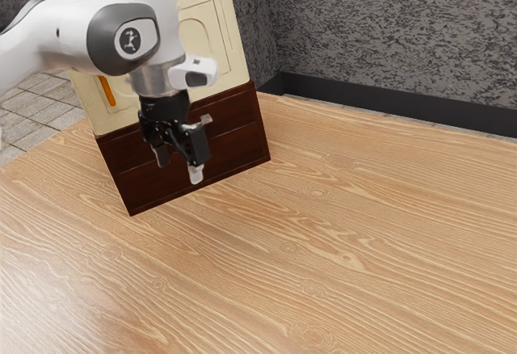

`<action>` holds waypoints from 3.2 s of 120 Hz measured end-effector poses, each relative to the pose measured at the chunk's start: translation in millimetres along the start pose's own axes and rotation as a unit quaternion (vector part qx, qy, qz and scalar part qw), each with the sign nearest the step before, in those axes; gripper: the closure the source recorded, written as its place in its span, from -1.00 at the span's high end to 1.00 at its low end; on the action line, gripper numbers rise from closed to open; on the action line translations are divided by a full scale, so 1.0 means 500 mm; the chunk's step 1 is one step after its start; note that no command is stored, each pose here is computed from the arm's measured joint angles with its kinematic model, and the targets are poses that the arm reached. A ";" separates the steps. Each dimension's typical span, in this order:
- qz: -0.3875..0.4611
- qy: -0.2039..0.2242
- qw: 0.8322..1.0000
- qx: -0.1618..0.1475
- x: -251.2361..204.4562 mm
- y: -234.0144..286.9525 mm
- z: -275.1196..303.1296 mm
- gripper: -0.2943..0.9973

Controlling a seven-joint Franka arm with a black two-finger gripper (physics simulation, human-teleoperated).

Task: Pull the drawer handle with one arm to open the drawer

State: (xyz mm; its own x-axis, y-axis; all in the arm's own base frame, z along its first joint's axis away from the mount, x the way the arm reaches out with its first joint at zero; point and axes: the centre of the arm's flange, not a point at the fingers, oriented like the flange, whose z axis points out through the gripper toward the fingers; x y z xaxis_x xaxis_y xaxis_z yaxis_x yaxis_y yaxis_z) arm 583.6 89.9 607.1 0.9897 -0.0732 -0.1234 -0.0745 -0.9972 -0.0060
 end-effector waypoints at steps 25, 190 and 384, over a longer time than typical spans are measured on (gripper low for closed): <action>0.040 0.031 0.996 0.067 -0.030 0.029 0.030 0.54; 0.230 0.106 0.945 0.205 0.116 -0.090 0.047 0.54; 0.219 0.095 0.950 0.201 0.133 -0.167 0.076 0.54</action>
State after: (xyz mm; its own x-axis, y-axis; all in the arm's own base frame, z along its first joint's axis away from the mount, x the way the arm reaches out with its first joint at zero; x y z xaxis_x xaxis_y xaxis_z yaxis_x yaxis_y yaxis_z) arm 651.2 168.7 561.7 0.8545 -0.5190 -0.0198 -0.4867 -0.7869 -0.3794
